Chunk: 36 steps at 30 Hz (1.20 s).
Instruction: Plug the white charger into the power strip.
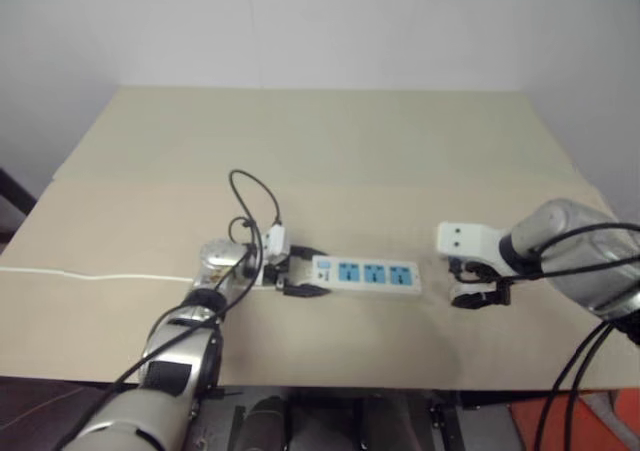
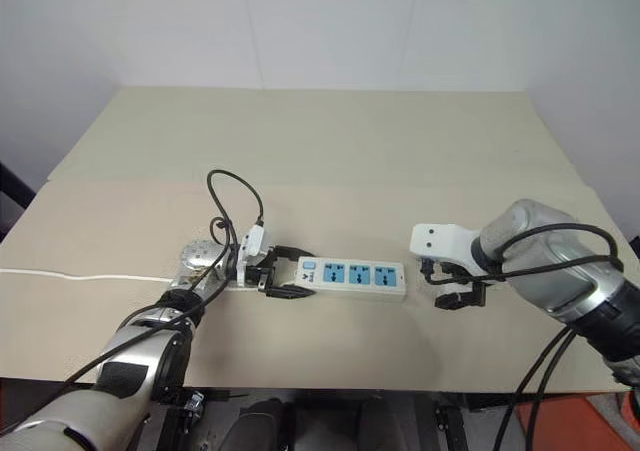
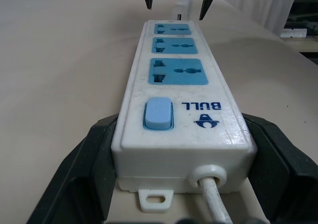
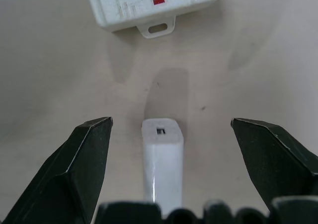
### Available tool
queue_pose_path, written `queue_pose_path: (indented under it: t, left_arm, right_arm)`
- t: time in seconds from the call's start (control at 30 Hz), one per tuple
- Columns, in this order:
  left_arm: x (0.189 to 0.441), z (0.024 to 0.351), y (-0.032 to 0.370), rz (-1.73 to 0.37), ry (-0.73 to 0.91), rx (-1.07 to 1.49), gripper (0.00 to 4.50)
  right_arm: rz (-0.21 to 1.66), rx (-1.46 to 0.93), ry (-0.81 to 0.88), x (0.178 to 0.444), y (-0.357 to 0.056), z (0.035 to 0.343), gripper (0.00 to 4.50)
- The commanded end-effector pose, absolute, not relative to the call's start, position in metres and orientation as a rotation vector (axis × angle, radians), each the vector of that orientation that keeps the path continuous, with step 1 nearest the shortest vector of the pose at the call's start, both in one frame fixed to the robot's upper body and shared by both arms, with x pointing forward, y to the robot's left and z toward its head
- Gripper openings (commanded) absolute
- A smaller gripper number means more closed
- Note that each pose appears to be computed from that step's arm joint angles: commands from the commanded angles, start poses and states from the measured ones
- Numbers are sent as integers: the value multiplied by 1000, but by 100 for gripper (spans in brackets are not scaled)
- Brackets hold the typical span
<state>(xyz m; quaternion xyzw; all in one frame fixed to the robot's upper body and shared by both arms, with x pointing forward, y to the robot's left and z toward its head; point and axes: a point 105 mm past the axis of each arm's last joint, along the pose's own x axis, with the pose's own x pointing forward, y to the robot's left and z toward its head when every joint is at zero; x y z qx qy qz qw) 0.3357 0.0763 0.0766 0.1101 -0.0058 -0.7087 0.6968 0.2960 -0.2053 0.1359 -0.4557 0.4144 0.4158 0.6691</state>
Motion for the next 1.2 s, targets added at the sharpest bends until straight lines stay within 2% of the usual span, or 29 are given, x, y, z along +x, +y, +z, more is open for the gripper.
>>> queue_pose_path:
  t: [0.03,0.27,0.3,0.37,0.63,0.83,0.97,1.07,1.2]
  left_arm:
    - [337,84,74,-1573,-66,268,328]
    - [336,80,75,-1558,-67,281,328]
    - [336,80,76,-1556,-66,284,328]
    - [335,79,76,-1553,-66,284,328]
    - [337,83,75,-1551,-79,284,328]
    - [337,84,75,-1561,-76,290,328]
    - [334,86,75,-1601,-70,295,328]
    - [334,89,75,-1613,-71,292,328]
    - [335,92,74,-1621,-77,303,328]
  right_arm:
    - [915,-1050,937,300,-206,143,450]
    - [923,-1066,963,302,-206,136,450]
    - [924,-1060,965,302,-205,136,432]
    - [927,-1054,966,302,-205,135,393]
    - [922,-1053,1015,299,-210,129,115]
    - [938,-1072,983,297,-205,133,107]
    - [892,-1040,862,306,-197,159,107]
    - [861,-944,696,315,-183,192,107]
    - [885,-667,313,327,-153,239,107]
